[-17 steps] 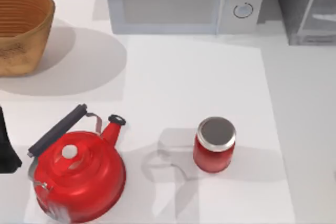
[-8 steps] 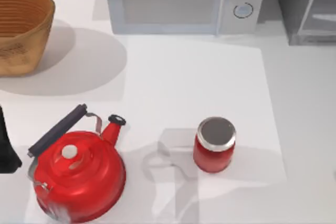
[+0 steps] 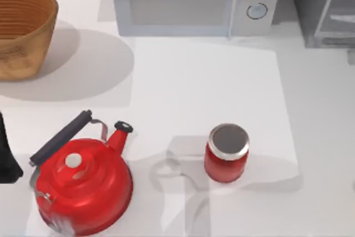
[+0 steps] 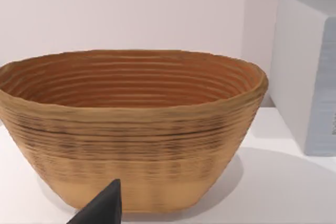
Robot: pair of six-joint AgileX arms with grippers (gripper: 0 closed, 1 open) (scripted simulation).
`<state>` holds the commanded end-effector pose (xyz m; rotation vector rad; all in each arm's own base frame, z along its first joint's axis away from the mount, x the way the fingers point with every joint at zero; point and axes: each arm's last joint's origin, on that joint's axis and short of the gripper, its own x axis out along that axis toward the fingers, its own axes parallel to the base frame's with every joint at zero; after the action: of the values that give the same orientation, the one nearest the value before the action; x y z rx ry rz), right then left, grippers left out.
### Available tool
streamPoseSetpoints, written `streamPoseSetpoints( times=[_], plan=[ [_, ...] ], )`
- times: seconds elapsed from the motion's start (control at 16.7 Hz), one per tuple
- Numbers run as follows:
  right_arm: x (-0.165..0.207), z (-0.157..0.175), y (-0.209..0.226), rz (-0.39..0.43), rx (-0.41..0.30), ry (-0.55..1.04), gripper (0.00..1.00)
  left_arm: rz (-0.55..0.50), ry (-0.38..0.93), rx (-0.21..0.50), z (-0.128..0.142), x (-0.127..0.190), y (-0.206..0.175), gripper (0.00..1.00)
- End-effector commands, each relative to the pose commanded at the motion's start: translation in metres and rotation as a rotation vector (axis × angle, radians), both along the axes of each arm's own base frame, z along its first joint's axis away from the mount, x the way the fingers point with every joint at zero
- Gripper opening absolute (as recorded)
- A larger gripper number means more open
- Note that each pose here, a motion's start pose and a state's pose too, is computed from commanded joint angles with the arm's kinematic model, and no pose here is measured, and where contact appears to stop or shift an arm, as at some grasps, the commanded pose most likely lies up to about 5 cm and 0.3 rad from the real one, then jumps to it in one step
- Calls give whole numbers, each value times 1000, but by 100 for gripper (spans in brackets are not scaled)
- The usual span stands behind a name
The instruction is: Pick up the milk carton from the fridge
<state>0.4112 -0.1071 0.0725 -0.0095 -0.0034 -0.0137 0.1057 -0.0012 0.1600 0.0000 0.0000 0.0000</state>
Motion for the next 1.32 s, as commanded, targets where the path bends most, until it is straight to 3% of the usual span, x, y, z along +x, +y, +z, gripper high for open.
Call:
streamPoseSetpoints(
  times=[0.54,0.84,1.32],
  plan=[
    [57,-1,0,3,0,-1,100,0,0,0,0,0,0,100],
    [61,-1,1,3,1,3,100,0,0,0,0,0,0,100],
    [61,-1,1,3,1,3,40,0,0,0,0,0,0,100]
  ],
)
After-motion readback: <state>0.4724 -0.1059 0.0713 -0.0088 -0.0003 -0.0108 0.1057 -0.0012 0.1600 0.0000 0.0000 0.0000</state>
